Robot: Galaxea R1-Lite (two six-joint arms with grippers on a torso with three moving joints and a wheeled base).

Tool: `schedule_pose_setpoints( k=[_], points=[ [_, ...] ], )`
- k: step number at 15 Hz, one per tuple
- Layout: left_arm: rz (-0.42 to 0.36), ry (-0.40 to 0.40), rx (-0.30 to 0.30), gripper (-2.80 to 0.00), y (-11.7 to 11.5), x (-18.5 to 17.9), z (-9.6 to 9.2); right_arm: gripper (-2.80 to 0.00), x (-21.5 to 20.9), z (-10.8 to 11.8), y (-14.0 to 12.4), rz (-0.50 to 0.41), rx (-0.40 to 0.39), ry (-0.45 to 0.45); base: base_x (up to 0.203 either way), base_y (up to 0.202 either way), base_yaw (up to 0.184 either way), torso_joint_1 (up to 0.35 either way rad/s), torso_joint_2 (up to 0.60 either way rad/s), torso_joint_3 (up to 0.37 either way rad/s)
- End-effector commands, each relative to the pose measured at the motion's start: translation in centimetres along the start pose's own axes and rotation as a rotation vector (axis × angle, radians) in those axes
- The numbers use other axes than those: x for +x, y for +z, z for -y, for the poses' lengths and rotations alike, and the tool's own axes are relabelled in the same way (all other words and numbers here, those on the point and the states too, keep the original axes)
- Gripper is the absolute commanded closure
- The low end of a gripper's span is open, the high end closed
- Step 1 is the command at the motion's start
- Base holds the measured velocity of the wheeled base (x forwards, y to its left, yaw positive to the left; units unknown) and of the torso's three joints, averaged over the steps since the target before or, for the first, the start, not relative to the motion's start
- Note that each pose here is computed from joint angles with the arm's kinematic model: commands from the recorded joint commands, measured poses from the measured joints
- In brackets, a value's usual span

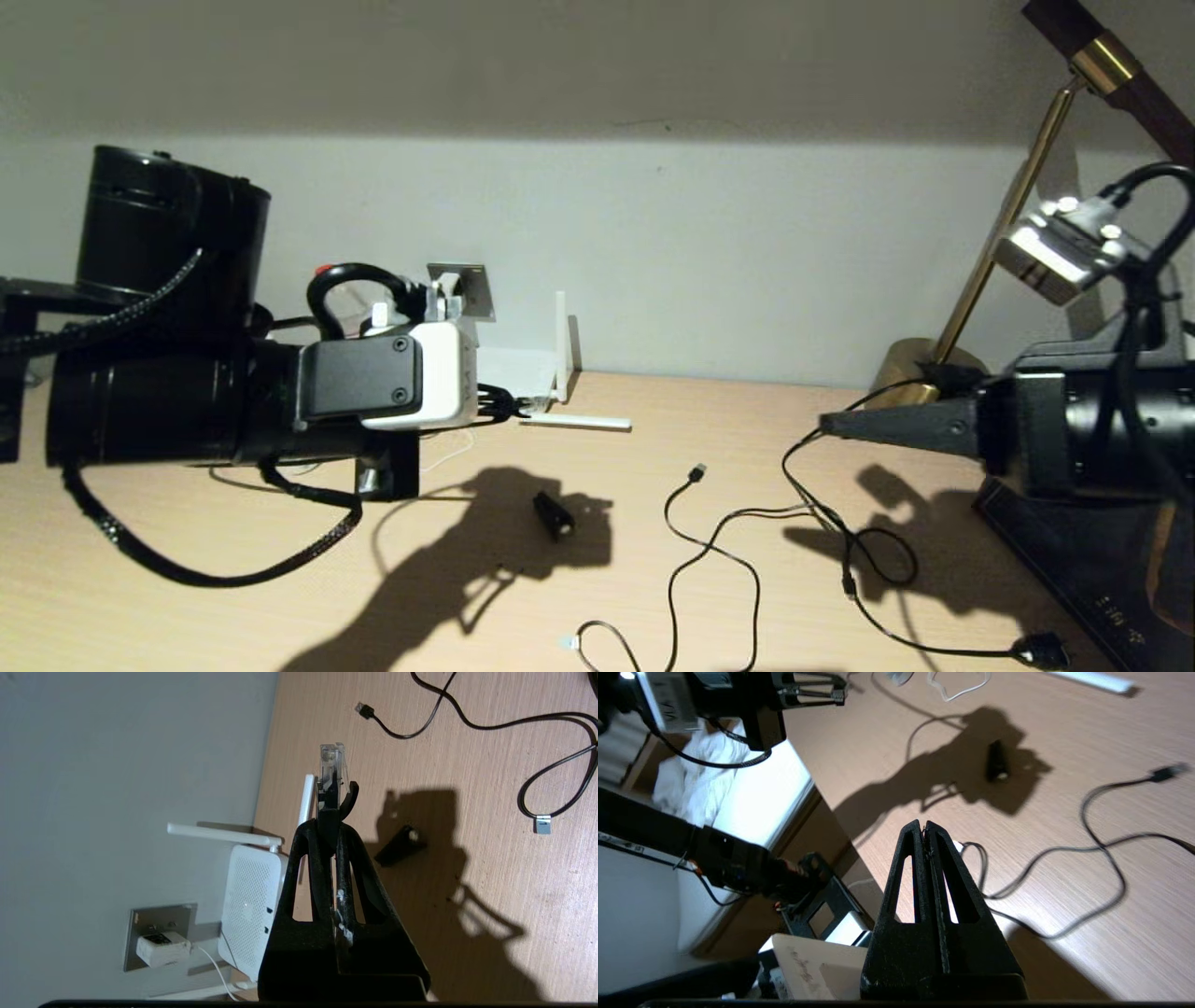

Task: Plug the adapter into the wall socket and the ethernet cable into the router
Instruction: Hand it to the other hand

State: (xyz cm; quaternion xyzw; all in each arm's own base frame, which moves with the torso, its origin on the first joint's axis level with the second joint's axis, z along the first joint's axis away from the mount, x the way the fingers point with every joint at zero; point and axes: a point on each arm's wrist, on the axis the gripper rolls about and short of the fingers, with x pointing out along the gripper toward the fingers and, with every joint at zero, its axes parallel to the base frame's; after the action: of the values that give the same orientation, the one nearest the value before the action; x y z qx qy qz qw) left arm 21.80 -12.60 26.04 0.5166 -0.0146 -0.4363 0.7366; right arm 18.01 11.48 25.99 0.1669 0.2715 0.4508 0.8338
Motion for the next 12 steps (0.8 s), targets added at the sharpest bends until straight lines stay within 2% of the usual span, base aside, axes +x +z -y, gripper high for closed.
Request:
schedule_pose_setpoints(
  k=[1, 3, 4, 7, 9, 12],
  points=[
    [0.009, -0.010, 0.011, 0.00, 0.2, -0.2, 0.5, 0.00, 4.7, 0.1, 0.2, -0.059, -0.014, 0.056, 0.000, 0.000, 0.000, 0.000, 0.00, 0.000],
    [0.028, -0.009, 0.022, 0.00, 0.7, 0.1, 0.3, 0.00, 6.2, -0.9, 1.1, -0.030, -0.047, 0.108, 0.000, 0.000, 0.000, 0.000, 0.00, 0.000],
    [0.041, -0.013, 0.029, 0.00, 1.1, 0.6, 0.2, -2.80, 6.5, -1.2, 1.3, -0.027, -0.051, 0.120, 0.000, 0.000, 0.000, 0.000, 0.00, 0.000],
    [0.062, -0.033, 0.034, 0.00, 1.7, 2.3, -0.3, -2.80, 7.0, -1.1, 1.3, -0.034, -0.048, 0.126, 0.000, 0.000, 0.000, 0.000, 0.00, 0.000],
    [0.094, -0.038, 0.051, 0.00, 2.8, 4.0, -1.0, -2.80, 7.2, -1.0, 1.2, -0.041, -0.046, 0.125, 0.000, 0.000, 0.000, 0.000, 0.00, 0.000],
    [0.155, -0.071, 0.066, 0.00, 5.1, 6.2, -0.8, -2.80, 7.4, -0.8, 1.1, -0.041, -0.040, 0.118, 0.000, 0.000, 0.000, 0.000, 0.00, 0.000]
  ],
)
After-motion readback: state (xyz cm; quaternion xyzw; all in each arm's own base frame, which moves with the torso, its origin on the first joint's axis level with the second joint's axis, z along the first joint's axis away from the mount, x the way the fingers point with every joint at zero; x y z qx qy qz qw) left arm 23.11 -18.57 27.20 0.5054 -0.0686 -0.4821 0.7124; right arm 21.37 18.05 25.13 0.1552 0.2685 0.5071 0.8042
